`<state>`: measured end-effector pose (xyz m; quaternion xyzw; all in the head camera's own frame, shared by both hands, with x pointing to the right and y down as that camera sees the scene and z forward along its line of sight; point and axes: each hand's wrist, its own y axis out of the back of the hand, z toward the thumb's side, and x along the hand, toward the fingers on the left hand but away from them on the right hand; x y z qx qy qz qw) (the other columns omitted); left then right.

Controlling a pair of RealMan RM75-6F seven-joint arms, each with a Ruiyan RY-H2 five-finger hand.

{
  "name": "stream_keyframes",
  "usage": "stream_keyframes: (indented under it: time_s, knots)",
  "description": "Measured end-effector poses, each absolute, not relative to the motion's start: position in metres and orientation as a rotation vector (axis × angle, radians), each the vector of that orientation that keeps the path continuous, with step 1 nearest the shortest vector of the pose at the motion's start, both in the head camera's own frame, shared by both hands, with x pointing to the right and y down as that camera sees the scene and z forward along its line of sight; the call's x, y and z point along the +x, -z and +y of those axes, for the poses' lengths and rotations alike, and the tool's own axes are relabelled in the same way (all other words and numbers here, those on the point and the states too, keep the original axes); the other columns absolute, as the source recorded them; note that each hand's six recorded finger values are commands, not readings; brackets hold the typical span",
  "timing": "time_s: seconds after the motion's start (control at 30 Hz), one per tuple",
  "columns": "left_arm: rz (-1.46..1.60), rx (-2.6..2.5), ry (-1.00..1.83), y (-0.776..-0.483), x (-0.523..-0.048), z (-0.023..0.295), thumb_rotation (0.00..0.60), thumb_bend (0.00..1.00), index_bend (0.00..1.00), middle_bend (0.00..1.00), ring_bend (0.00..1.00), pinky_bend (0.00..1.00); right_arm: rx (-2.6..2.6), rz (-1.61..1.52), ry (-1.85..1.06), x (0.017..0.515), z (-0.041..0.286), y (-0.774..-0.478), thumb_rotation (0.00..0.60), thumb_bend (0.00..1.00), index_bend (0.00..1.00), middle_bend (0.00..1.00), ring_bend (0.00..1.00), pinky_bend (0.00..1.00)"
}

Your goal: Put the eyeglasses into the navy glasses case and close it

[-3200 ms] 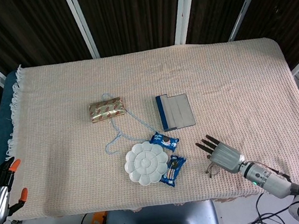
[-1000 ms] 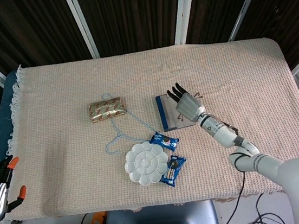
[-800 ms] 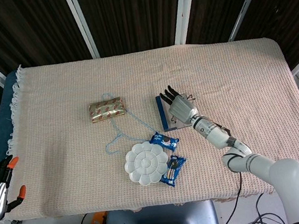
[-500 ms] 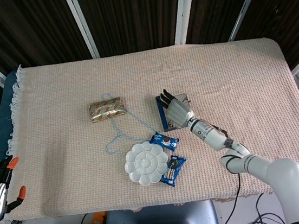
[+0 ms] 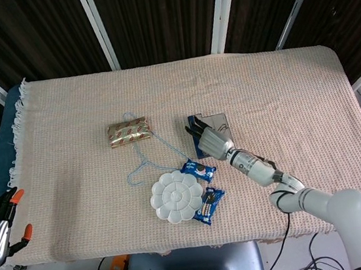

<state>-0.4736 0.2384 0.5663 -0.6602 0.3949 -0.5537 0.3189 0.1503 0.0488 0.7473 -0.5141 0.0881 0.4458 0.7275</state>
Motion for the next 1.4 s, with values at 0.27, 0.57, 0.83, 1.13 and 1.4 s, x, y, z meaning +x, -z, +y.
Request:
stream_keyframes:
  time_s: [0.27, 0.57, 0.83, 1.13, 1.4]
  knots:
    - [1.037, -1.743, 1.445, -0.566, -0.472, 0.239, 0.6, 0.43, 0.0, 0.0, 0.0, 0.14, -1.136, 0.226, -0.95, 0.15, 0.06, -0.742, 0.6, 0.63, 0.74, 0.09, 0.0, 0.08]
    - [1.045, -1.741, 1.445, -0.565, -0.473, 0.239, 0.6, 0.43, 0.0, 0.0, 0.0, 0.14, -1.18, 0.218, -0.954, 0.15, 0.063, -0.737, 0.6, 0.63, 0.75, 0.09, 0.0, 0.08]
    - [1.044, -1.742, 1.442, -0.564, -0.473, 0.239, 0.6, 0.43, 0.0, 0.0, 0.0, 0.15, -1.188, 0.226, -0.929, 0.149, 0.07, -0.731, 0.6, 0.63, 0.75, 0.09, 0.0, 0.08]
    - [1.049, -1.741, 1.44, -0.564, -0.474, 0.239, 0.6, 0.43, 0.0, 0.0, 0.0, 0.15, -1.171, 0.234, -0.954, 0.16, 0.065, -0.73, 0.6, 0.63, 0.75, 0.09, 0.0, 0.08]
    - [1.051, -1.739, 1.448, -0.566, -0.474, 0.237, 0.6, 0.42, 0.0, 0.0, 0.0, 0.15, -1.149, 0.257, -0.976, 0.167, 0.06, -0.736, 0.6, 0.63, 0.73, 0.09, 0.0, 0.08]
